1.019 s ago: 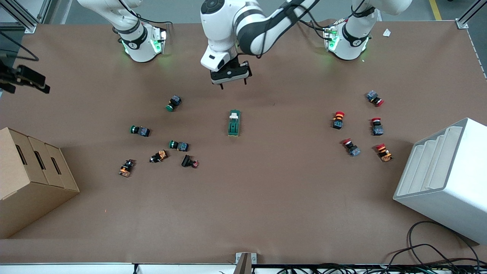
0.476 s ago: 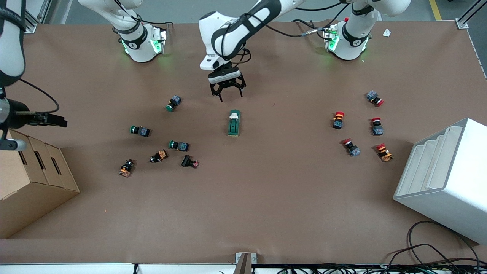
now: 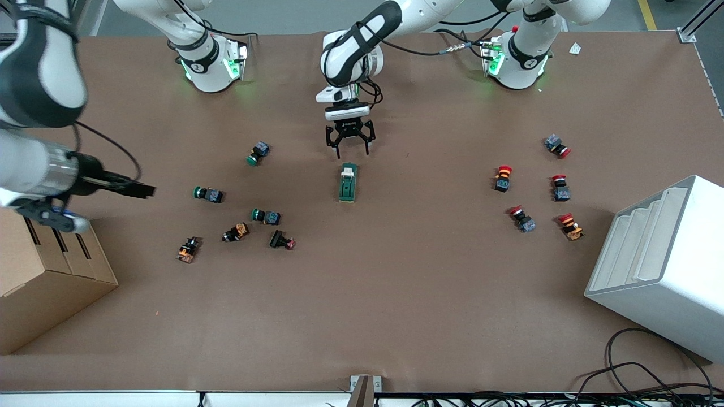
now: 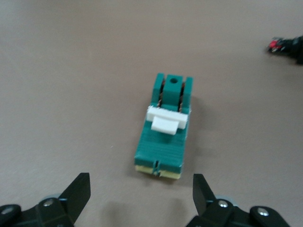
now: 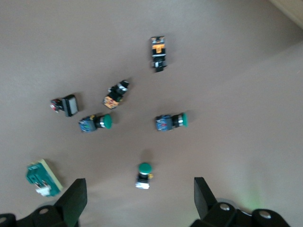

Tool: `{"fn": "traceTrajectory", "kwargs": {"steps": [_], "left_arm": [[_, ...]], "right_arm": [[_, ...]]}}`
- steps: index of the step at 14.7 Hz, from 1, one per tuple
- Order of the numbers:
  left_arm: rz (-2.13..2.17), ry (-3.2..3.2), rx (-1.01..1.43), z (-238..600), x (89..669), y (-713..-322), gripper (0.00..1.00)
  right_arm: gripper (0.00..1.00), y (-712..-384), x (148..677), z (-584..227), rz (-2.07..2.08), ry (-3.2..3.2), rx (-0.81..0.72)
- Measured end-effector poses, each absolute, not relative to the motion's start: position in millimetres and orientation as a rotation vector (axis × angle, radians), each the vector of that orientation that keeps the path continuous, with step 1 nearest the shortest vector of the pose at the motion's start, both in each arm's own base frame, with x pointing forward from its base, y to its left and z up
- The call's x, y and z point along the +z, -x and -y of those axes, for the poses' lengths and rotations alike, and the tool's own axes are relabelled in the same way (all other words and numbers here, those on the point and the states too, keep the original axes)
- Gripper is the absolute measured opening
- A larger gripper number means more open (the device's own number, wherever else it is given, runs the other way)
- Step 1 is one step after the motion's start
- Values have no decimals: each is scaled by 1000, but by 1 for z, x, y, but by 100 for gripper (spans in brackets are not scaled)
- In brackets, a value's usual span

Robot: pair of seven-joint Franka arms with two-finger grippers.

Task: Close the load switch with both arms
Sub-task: 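Lower the left gripper onto the switch while the right gripper approaches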

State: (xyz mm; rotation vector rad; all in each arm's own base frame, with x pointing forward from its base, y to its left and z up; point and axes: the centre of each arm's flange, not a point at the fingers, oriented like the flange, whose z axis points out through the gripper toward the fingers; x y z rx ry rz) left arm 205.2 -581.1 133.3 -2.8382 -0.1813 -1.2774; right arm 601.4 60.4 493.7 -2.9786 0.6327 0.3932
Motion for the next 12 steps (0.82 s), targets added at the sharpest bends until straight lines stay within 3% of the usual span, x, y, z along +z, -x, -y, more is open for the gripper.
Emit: {"fn": "traceTrajectory", "kwargs": {"steps": [5,12], "left_arm": [[30,2831,-1436,580,122,-217,96],[-54,2799,-1535,564,87,-237,98]], "right_arm": [[100,-582,451,-204,-871,2943,265],[100,-551,366,-333,-1095,2879,273]]}}
